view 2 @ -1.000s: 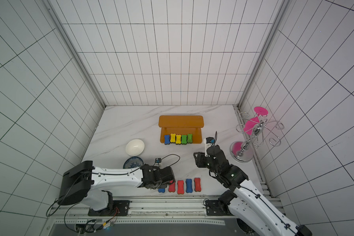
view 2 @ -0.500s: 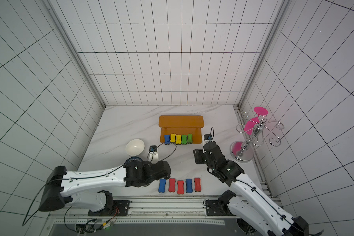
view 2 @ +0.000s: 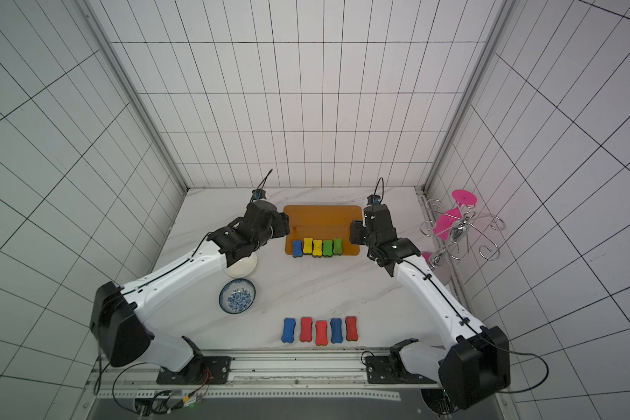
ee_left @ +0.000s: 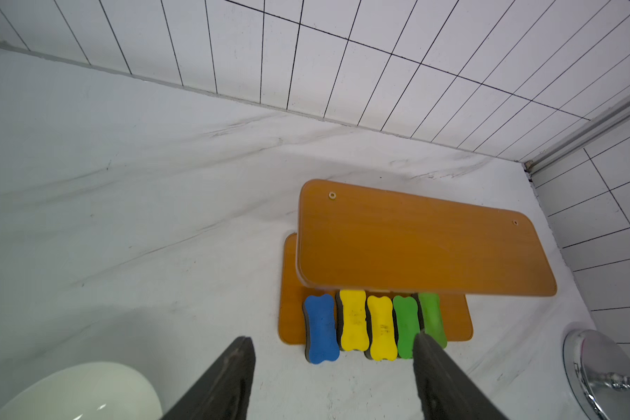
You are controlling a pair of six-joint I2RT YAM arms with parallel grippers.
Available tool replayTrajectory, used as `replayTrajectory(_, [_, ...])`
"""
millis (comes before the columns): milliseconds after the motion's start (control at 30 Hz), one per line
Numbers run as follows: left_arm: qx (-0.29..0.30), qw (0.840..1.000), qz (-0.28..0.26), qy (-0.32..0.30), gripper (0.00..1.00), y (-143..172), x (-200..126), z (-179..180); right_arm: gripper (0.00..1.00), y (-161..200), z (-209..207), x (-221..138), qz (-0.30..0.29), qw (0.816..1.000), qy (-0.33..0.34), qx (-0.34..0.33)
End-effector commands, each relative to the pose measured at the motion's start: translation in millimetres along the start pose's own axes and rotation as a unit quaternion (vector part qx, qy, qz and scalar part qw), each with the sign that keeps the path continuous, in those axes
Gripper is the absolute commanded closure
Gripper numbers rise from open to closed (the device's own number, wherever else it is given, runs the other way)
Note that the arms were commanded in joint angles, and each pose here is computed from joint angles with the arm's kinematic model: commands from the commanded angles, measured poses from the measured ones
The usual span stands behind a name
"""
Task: Remove the whiteboard erasers from the shelf
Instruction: Adjust the shelf at the center of the board.
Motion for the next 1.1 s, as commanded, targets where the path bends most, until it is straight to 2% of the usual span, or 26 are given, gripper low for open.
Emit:
replayTrajectory(0, [0.008,0.997,0.038,0.062,0.27,-17.7,31.0,1.2,0.50,-36.7,-0.9,10.2,-0.020,1.000,-0.018,0.014])
replayTrajectory(133, [0.001,0.994,0.074,0.079,0.27,-32.5,60.6,6.1,0.47,-66.1,-21.4,32.0,-0.007,0.998,-0.018,0.056])
replayTrajectory(300, [-0.037,0.990,0.077,0.116,0.26,-33.6,87.0,20.6,0.43,-84.3,-38.5,54.0,0.003,0.996,-0.024,0.091])
replayTrajectory(533, [-0.083,0.974,0.128,0.169,0.27,-10.7,111.8,40.4,0.42,-66.6,-35.8,90.8,0.059,0.990,-0.067,0.109])
replayTrajectory(667, [-0.090,0.958,0.148,0.228,0.27,-1.9,118.4,25.8,0.49,-49.2,-41.1,112.0,0.099,0.984,-0.073,0.130])
replayTrajectory(800, [-0.078,0.953,0.164,0.241,0.28,11.1,123.2,10.7,0.51,-34.1,-43.8,123.3,0.111,0.979,-0.092,0.143])
replayTrajectory(1000, [-0.075,0.950,0.172,0.248,0.41,16.6,121.8,6.8,0.54,-34.7,-35.0,135.1,0.129,0.973,-0.131,0.140])
replayTrajectory(1067, [-0.074,0.949,0.174,0.252,0.46,18.0,118.4,5.6,0.59,-37.5,-27.6,139.0,0.134,0.970,-0.151,0.138])
Point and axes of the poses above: each gripper's point midway between its finger pads, its own x axis out along the fingers, its own z axis along the line the jaws close on, y = z × x, the point moved 6 cm from there along -x, back along the fingers, and after that the axes turned 15 degrees about x, right-handed, at the moved point
